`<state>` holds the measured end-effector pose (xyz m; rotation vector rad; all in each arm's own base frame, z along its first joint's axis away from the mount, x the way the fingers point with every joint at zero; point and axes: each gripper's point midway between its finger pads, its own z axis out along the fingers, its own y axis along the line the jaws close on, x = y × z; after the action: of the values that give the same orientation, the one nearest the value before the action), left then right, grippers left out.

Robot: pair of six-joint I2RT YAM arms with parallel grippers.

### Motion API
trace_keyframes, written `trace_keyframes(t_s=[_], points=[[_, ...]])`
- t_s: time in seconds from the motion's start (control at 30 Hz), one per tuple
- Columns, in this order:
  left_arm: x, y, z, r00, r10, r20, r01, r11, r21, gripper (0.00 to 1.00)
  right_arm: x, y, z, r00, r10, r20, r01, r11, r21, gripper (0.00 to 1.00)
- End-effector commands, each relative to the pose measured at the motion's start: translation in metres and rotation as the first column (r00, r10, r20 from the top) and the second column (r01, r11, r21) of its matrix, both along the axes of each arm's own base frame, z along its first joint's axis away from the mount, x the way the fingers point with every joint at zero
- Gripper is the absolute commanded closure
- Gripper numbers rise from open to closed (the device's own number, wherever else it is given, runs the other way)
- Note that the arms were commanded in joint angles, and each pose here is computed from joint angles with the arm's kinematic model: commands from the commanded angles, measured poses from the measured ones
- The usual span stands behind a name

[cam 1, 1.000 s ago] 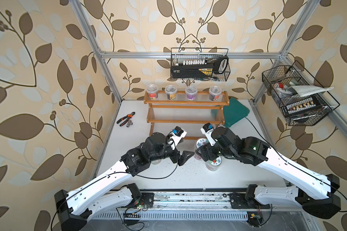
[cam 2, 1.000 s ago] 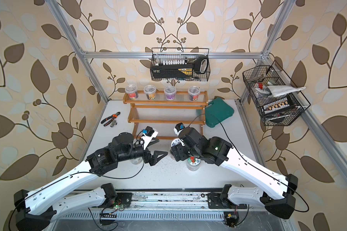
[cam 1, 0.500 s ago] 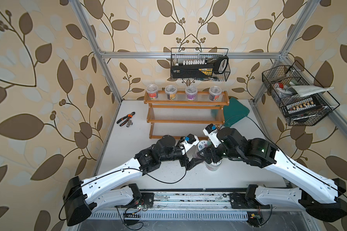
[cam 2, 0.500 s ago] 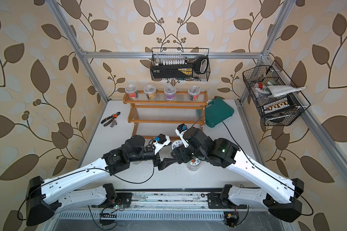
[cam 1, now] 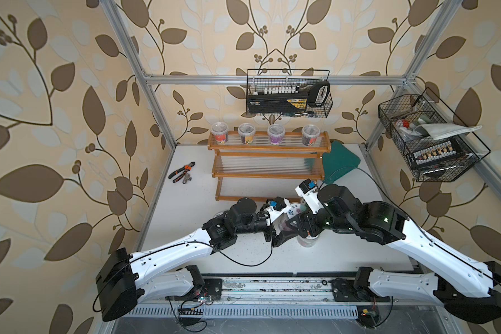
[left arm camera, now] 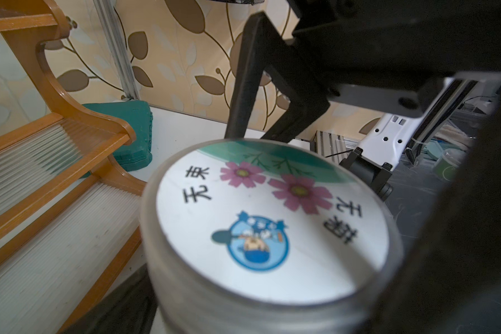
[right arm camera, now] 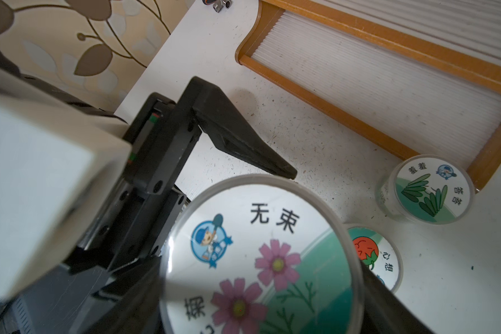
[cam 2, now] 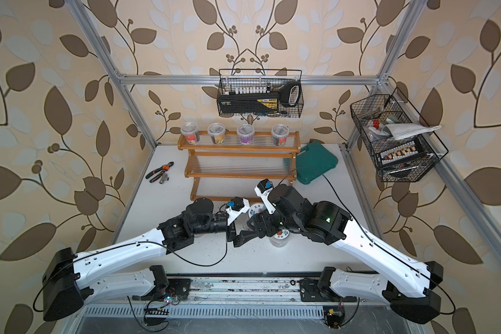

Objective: Place the seed container on the shelf
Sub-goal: Pick up the seed jar at the center of the board.

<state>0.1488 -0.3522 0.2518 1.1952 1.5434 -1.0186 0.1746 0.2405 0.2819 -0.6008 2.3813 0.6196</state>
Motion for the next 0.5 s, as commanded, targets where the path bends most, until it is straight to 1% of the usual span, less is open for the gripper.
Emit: trace_keyframes(t_s=[0.0, 0.33, 0.37, 0.47], points=[[-0.0064, -0.0079, 0.0194, 0.998, -0.044, 0.038, 0.047, 0.996, -0.081, 0.02, 0.0009, 0.0034, 0.0184, 1.0, 0.005, 0.027, -0.006, 0.998, 0.057, 0.4], [-0.005, -0.0128, 0.0223, 0.998, -0.041, 0.049, 0.046, 0.992, -0.117, 0.02, 0.0019, 0.0057, 0.0162, 1.0, 0.009, 0.026, -0.011, 0.998, 0.054, 0.4], [-0.0056, -0.0131, 0.0233, 0.998, -0.044, 0.048, 0.05, 0.991, -0.121, 0.03, 0.0018, 0.0062, 0.0166, 1.0, 0.01, 0.026, -0.012, 0.998, 0.056, 0.4], [-0.0047, -0.0131, 0.0254, 0.998, -0.04, 0.047, 0.046, 0.991, -0.129, 0.16, 0.0019, 0.0066, 0.0151, 1.0, 0.015, 0.027, -0.016, 0.998, 0.054, 0.39]])
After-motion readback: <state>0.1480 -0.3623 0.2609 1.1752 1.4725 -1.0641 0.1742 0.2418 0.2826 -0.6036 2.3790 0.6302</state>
